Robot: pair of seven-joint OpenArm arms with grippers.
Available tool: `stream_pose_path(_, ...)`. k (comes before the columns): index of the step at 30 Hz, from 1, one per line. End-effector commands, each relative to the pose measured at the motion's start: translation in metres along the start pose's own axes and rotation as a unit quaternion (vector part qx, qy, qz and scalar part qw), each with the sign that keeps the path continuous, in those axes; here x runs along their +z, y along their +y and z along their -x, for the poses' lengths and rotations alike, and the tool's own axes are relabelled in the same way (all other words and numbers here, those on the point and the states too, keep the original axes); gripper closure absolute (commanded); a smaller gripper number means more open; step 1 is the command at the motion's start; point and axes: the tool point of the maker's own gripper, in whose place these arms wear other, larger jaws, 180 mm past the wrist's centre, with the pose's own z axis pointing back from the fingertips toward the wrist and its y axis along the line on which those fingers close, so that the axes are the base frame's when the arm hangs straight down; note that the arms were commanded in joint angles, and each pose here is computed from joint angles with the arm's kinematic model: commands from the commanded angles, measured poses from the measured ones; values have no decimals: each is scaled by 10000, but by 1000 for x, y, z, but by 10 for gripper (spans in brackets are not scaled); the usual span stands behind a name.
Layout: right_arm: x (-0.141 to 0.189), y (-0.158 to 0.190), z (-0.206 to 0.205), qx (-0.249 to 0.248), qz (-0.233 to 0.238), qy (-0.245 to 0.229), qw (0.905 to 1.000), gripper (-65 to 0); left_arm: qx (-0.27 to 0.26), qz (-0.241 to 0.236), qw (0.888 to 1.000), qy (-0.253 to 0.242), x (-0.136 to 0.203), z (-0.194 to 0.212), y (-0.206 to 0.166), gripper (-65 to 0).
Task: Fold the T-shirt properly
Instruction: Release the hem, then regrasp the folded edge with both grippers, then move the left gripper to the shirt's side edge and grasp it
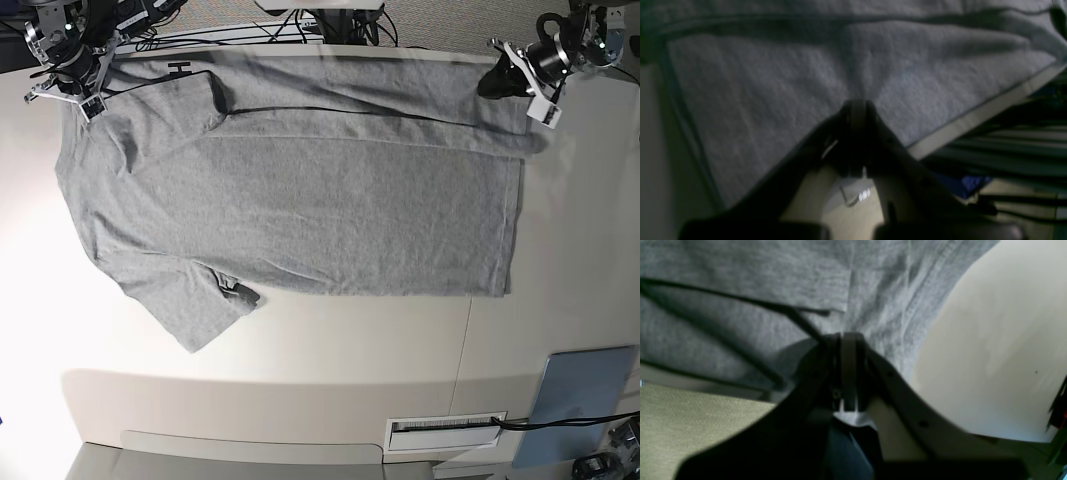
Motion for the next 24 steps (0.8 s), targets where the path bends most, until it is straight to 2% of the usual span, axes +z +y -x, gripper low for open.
stream_pose_path(1, 3, -12, -6, 119, 174, -98, 9997, 0, -236, -353, 9923, 1161, 8, 48, 12, 0)
stream_pose_path(5, 4, -17, -15, 48, 286, -302, 9991, 0, -501, -325, 9918, 1131, 11, 34, 9, 0)
stream_pose_path(9, 9, -39, -36, -129, 713, -598, 9956, 0, -922, -426, 9907, 908, 17, 0, 10, 0)
stream_pose_path(12, 19, -63, -63, -152, 1055, -960, 9897, 0, -1090, -617, 9907, 531, 22, -39, 12, -119)
stream_pose_path(14, 27, -75, -82, -188, 1220, -1230, 9847, -6, -1234, -936, 9877, 212, 23, -66, 20, -216)
stream_pose_path(15, 29, -79, -90, -205, 1282, -1340, 9824, -53, -1241, -1130, 9858, -19, 22, -81, 27, -267)
stream_pose_path(17, 30, -87, -101, -270, 1383, -1478, 9789, -191, -1161, -1359, 9828, -466, 20, -112, 35, -349)
stream_pose_path(19, 33, -94, -114, -338, 1469, -1674, 9743, -305, -1079, -1447, 9803, -806, 15, -139, 43, -389)
stream_pose_path(20, 35, -98, -122, -361, 1524, -1834, 9705, -327, -1013, -1482, 9790, -968, 13, -152, 47, -392)
stream_pose_path(24, 43, -116, -148, -458, 1751, -2211, 9583, -327, -670, -1570, 9729, -1562, 1, -206, 70, -392)
